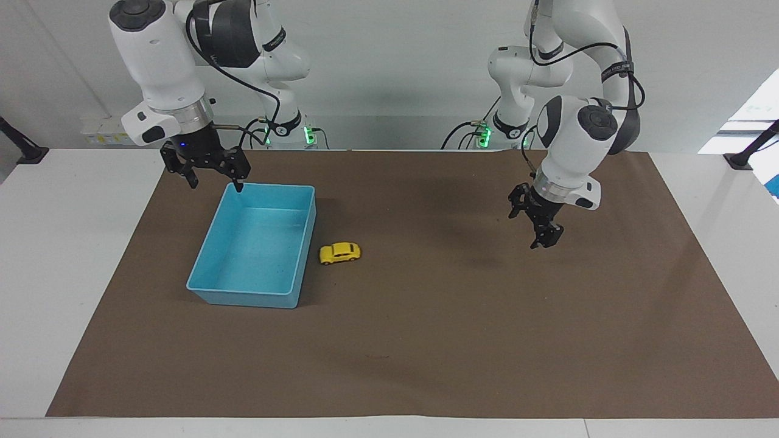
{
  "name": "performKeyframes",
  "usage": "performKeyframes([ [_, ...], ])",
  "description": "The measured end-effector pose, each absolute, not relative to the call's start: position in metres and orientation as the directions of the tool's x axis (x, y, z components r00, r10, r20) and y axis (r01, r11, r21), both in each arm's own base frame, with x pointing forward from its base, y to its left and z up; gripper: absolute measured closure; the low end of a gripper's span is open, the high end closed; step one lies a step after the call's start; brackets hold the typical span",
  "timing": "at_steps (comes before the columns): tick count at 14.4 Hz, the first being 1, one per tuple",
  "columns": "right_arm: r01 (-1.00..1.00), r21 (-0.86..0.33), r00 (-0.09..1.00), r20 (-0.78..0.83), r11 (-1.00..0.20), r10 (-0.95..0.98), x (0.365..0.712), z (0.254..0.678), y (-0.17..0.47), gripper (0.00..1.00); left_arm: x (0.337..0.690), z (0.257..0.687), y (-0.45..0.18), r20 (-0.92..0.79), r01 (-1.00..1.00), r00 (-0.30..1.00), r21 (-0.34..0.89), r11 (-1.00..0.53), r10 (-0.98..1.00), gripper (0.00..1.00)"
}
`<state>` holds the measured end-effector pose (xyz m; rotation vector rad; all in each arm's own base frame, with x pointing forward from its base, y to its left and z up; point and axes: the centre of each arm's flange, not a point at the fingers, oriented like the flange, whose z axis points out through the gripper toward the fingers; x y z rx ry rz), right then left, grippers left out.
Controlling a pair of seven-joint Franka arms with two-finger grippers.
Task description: Wind up and store yellow beetle car
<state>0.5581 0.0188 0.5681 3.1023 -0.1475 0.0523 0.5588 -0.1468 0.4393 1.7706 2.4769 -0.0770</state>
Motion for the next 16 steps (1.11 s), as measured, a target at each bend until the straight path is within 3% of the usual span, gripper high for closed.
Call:
performKeyframes([
  [3,-0.07,0.018,0.998,-0.004,-0.997,-0.07,0.555,0.55,0.022,0.0,0.569,0.472,-0.14,-0.128,0.943,-0.321,0.046,0.329,0.938,0.0],
  [9,0.01,-0.019,1.0,-0.007,-1.0,0.01,0.557,0.51,0.037,0.0,0.576,0.51,-0.136,-0.126,0.982,-0.161,0.081,0.172,0.979,0.0],
  [16,-0.392,0.001,0.919,-0.038,-0.92,-0.392,0.557,0.477,0.108,0.0,0.58,0.566,-0.112,-0.091,0.98,0.178,0.104,-0.169,0.98,0.0],
])
